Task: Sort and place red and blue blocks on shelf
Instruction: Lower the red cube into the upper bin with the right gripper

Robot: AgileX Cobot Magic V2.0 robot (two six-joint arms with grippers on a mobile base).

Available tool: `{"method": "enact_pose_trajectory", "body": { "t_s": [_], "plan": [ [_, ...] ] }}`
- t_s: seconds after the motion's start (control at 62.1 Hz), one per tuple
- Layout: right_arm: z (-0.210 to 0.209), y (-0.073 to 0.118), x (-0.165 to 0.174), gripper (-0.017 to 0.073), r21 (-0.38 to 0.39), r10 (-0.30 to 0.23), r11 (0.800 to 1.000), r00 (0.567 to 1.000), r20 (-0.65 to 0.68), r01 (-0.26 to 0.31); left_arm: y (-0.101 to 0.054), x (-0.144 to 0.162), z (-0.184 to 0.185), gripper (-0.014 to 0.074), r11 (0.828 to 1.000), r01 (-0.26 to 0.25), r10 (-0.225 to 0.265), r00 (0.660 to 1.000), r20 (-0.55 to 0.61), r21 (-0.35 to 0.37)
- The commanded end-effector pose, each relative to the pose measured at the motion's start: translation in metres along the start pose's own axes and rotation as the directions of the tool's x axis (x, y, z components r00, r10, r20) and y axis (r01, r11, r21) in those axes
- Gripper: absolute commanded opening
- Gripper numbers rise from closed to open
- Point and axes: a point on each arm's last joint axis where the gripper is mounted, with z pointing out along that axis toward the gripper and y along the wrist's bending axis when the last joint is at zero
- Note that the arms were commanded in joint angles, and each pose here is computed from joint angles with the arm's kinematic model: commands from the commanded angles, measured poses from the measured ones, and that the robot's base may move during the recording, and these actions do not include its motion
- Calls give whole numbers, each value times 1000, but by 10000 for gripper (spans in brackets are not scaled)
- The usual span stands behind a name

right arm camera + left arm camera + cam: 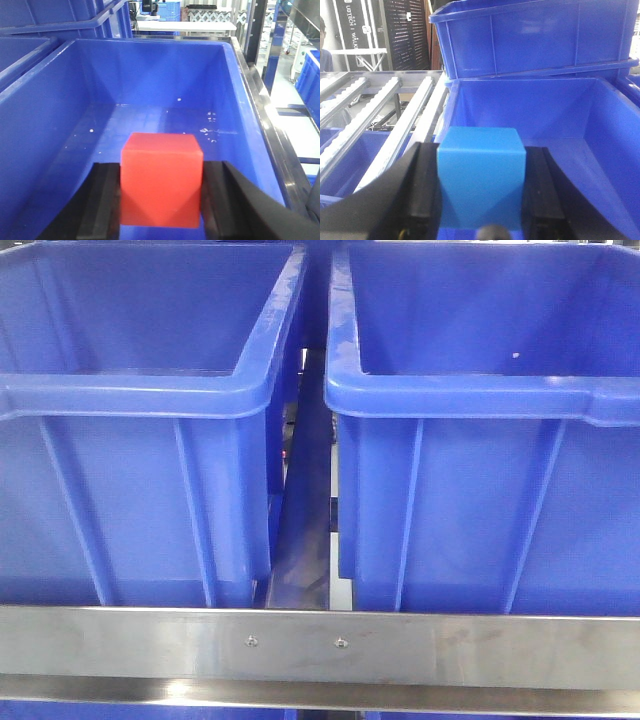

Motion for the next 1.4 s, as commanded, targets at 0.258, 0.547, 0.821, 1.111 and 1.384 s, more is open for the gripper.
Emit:
{"method": "enact_pose_trajectory", "body": {
  "t_s": [0.258,0.547,0.821,1.111,1.384],
  "plan": [
    [-1,0,-19,48,5,-6,1000,993,121,6,1,-20,0,125,1000,12,-11,993,115,-8],
    [-1,0,-19,48,5,-6,1000,991,131,6,1,-20,0,125,1000,14,-13,993,117,-8],
    [-2,1,-22,48,-6,-5,1000,992,122,6,0,-19,1,125,997,78,-79,991,106,6],
    [25,17,-43,48,-122,-53,991,998,40,58,-17,-22,38,125,987,86,-86,996,-5,137],
    [76,25,-47,48,-133,-83,988,997,6,83,-53,-18,88,125,956,-15,32,998,-54,293]
  ]
}}
